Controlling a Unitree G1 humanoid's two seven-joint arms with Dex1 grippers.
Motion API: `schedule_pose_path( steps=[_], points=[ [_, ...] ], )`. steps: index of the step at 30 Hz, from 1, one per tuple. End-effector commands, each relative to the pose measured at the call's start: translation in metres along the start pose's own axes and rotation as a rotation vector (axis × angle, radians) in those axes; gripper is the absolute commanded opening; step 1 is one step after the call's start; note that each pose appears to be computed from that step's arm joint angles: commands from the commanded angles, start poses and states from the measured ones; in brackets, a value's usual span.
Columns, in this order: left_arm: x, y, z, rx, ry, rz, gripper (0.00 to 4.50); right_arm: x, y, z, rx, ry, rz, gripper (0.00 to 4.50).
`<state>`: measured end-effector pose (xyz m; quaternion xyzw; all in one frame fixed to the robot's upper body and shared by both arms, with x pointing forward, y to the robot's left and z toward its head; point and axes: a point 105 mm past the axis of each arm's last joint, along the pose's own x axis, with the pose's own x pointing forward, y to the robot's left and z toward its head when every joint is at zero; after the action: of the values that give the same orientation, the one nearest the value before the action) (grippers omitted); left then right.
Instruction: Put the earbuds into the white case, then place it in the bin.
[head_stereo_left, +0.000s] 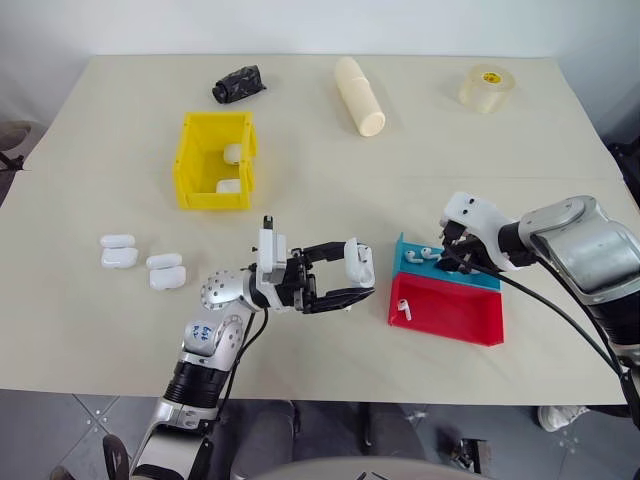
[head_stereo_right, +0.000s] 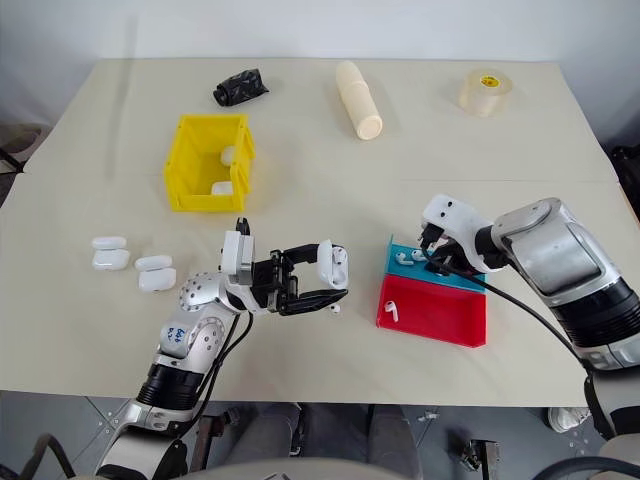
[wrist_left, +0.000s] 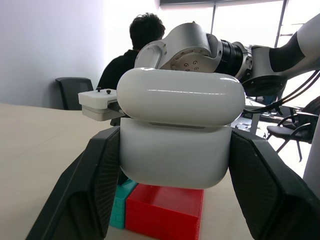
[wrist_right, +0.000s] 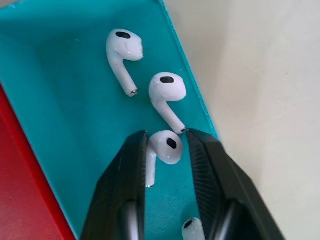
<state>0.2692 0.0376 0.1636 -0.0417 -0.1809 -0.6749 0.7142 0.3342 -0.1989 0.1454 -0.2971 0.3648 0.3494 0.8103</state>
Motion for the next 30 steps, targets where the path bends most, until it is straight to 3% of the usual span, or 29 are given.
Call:
schedule_pose_path(
  steps=[1,13,17,29,30],
  points=[
    [0.004,-0.002,0.011,0.046,-0.031,-0.022,2.83,-0.002,0.002,0.002,-0.021,-0.004,-0.010,1.34],
    [0.005,-0.002,0.011,0.044,-0.034,-0.032,2.83,-0.003,0.003,-0.008,-0.002,0.023,-0.014,1.34],
    [0.005,-0.003,0.012,0.043,-0.034,-0.037,2.83,-0.002,0.007,-0.009,0.011,0.014,-0.009,0.52],
    [0.005,0.000,0.013,0.046,-0.029,-0.045,2.83,-0.012,0.002,-0.001,0.015,-0.036,-0.035,0.52],
    [0.005,-0.001,0.013,0.045,-0.029,-0.047,2.83,-0.014,0.001,-0.001,0.015,-0.036,-0.036,0.69]
  ],
)
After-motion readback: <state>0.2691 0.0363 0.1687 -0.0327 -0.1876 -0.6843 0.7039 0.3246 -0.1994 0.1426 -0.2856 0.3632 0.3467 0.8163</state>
